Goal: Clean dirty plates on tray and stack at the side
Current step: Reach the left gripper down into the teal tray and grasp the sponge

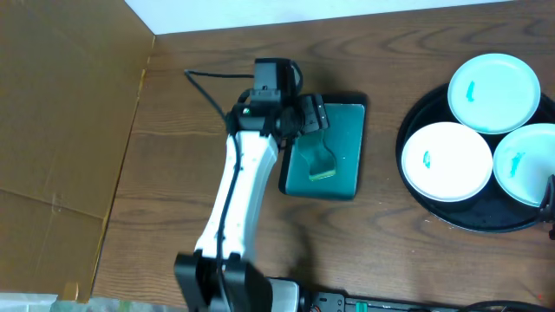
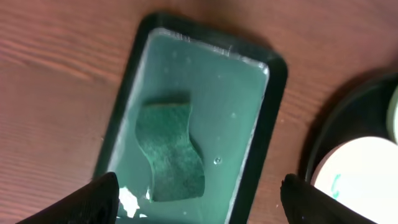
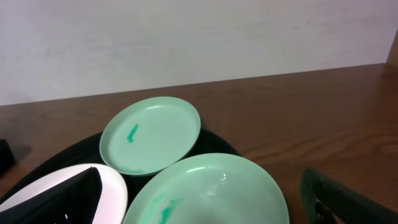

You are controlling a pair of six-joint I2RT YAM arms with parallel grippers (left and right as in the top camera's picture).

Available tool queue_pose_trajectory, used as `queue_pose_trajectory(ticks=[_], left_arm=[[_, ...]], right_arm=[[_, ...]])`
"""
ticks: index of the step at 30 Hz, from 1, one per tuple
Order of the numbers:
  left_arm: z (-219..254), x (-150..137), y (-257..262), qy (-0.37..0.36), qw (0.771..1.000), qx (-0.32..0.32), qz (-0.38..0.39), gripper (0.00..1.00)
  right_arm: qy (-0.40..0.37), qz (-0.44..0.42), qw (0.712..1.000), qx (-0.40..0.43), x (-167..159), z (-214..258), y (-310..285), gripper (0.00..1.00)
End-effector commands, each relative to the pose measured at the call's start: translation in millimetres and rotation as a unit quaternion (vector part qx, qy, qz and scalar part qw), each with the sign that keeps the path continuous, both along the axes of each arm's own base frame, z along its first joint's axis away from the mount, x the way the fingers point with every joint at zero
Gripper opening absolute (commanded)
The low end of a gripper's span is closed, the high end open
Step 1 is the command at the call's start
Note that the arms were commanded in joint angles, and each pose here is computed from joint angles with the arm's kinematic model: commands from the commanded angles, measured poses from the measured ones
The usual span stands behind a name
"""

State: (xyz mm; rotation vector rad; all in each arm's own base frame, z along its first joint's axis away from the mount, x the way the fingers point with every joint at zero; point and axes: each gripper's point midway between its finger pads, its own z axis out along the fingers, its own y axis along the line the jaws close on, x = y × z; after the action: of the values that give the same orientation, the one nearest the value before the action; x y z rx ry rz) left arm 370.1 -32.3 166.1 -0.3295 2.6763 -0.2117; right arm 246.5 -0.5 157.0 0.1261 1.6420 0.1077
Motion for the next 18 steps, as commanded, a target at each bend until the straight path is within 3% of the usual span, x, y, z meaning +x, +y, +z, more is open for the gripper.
queue_pose_trajectory(ticks=[1, 2, 3, 18], left_arm=[[-16, 2, -11, 0.032, 0.999, -0.036, 0.001, 0.84], [-20, 3, -11, 0.039, 0.999, -0.035, 0.001, 0.98], [-26, 3, -11, 0.048, 0.998, -0.034, 0.002, 0.99], [-122, -18, -4, 0.211, 0.977, -0.016, 0.033, 0.97]], right_arm=[[0.0, -0.005, 1.0, -0.004, 0, 0, -2, 0.99], [0.0, -0.005, 1.0, -0.004, 0, 0, -2, 0.99], [0.0, -0.005, 1.0, -0.004, 0, 0, -2, 0.99], [0.0, -0.005, 1.0, -0.004, 0, 0, -2, 0.99]])
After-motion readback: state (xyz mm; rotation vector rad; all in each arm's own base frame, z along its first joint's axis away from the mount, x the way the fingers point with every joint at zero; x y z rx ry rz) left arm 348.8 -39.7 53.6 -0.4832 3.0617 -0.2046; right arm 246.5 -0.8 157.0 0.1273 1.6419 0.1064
